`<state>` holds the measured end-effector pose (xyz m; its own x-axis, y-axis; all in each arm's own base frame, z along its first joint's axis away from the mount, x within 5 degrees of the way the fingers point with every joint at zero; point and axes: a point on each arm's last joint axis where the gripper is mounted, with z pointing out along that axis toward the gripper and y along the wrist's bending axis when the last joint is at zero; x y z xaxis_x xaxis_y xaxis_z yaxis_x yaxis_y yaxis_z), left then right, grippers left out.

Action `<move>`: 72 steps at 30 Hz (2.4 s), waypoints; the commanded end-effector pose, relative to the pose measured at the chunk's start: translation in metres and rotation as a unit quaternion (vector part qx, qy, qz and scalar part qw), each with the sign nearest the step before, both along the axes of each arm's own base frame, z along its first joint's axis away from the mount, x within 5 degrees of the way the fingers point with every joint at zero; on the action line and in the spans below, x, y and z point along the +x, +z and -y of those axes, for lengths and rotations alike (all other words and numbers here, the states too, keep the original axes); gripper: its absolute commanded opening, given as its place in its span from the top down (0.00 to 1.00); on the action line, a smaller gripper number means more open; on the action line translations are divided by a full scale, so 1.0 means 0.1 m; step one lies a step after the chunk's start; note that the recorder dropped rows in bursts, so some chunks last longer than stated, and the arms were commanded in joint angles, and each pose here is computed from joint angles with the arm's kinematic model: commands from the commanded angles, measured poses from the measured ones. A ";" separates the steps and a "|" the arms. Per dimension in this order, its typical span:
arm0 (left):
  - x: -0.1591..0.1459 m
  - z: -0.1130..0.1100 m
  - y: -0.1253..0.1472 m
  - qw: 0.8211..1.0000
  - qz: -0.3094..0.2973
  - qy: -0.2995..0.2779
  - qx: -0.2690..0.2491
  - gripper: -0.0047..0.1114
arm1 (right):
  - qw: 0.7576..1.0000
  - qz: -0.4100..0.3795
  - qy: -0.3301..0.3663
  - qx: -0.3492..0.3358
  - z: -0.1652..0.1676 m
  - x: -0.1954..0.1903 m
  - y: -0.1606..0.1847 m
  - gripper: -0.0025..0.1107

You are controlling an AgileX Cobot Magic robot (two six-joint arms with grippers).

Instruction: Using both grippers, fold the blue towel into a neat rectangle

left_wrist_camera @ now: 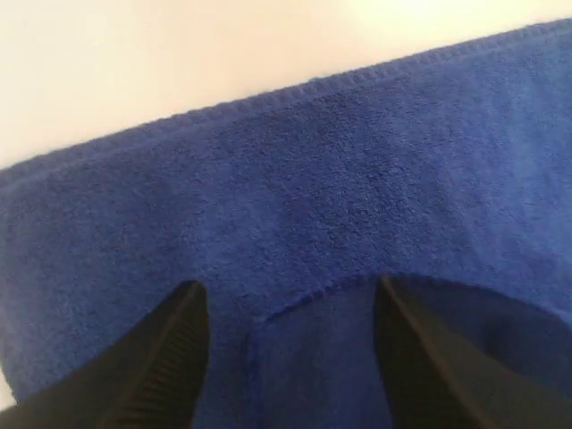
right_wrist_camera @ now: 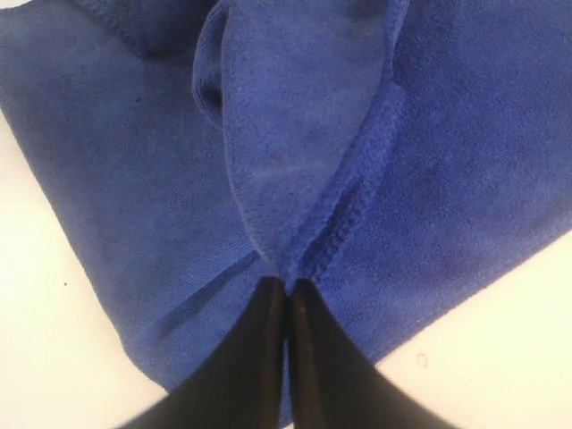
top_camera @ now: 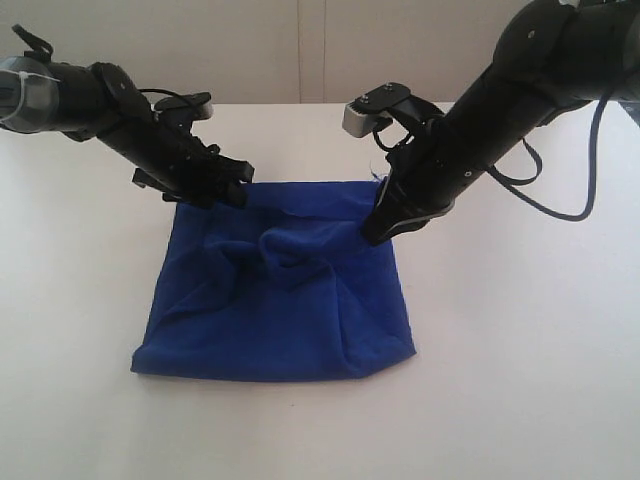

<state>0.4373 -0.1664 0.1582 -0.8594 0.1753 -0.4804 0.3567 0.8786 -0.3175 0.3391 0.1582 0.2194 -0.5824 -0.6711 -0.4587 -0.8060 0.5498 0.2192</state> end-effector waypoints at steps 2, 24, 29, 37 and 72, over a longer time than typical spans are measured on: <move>-0.03 0.01 0.02 1.000 -0.015 -0.010 -0.008 0.50 | 1.000 0.004 -0.005 0.001 0.00 0.01 0.02 0.98; -0.21 -0.02 0.62 0.998 0.021 -0.061 -0.001 0.96 | 1.000 0.022 0.006 -0.020 0.04 0.00 0.07 0.98; -0.47 -0.07 1.11 0.995 0.020 -0.094 -0.010 0.96 | 0.998 0.058 0.020 -0.031 0.09 -0.05 0.33 0.98; -0.88 -0.15 1.71 0.990 0.036 -0.132 -0.019 0.96 | 0.993 0.111 0.007 -0.024 0.17 -0.22 0.81 0.98; -2.64 -0.57 2.34 0.976 0.077 -0.182 -0.090 0.96 | 0.989 0.142 -0.035 0.026 0.53 -1.35 1.89 0.98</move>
